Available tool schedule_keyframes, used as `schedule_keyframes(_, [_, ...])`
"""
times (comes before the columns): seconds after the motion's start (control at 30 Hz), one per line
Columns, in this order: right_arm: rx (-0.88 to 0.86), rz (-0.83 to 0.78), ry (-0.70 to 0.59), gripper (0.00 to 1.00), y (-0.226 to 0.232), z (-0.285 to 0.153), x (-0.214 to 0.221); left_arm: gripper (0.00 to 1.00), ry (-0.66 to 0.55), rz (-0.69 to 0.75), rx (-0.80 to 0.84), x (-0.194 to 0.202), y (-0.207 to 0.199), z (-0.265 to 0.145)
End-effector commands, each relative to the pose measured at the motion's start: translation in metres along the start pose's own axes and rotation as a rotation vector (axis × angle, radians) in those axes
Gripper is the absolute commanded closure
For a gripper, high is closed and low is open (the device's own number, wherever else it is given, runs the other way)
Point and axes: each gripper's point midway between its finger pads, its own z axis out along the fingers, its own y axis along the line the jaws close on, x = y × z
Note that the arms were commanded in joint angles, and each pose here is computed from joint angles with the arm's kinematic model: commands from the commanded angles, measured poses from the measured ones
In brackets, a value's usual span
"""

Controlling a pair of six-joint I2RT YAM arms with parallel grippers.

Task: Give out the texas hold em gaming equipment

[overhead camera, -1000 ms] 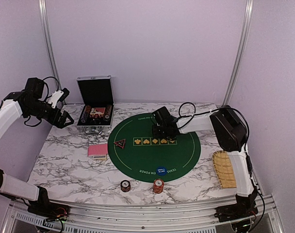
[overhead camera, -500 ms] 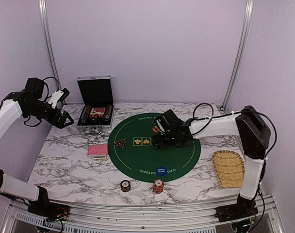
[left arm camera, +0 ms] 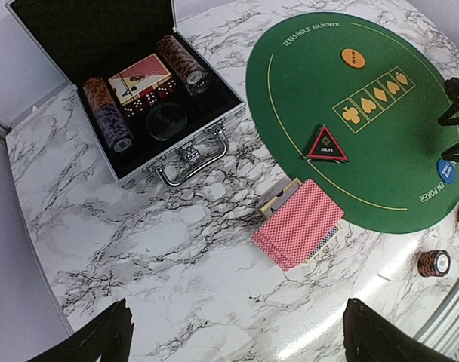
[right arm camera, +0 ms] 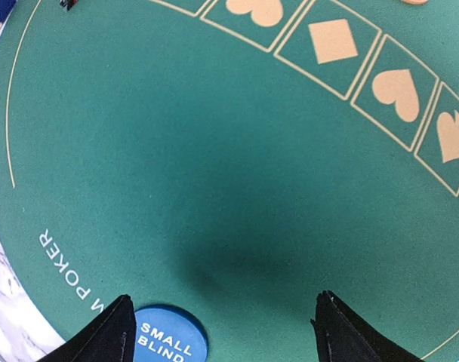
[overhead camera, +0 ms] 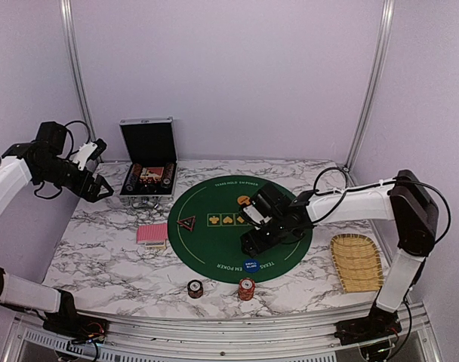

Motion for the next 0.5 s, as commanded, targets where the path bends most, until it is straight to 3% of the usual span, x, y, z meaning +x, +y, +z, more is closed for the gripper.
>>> schedule_keyframes(0.0, [-0.067,-0.091,0.012,0.2,0.022,-0.014,0.0,0.01,0.017,0.014,0.06,0.009,-0.015,-0.005])
schedule_keyframes(0.17, [-0.064,-0.138,0.043,0.21,0.034,-0.01,0.009,0.01,0.026,0.016,0.067,0.01,-0.016,-0.005])
schedule_keyframes(0.47, [0.059,-0.15,0.049,0.24,0.018,-0.003,0.016,0.01,0.046,0.003,0.07,0.013,-0.015,-0.002])
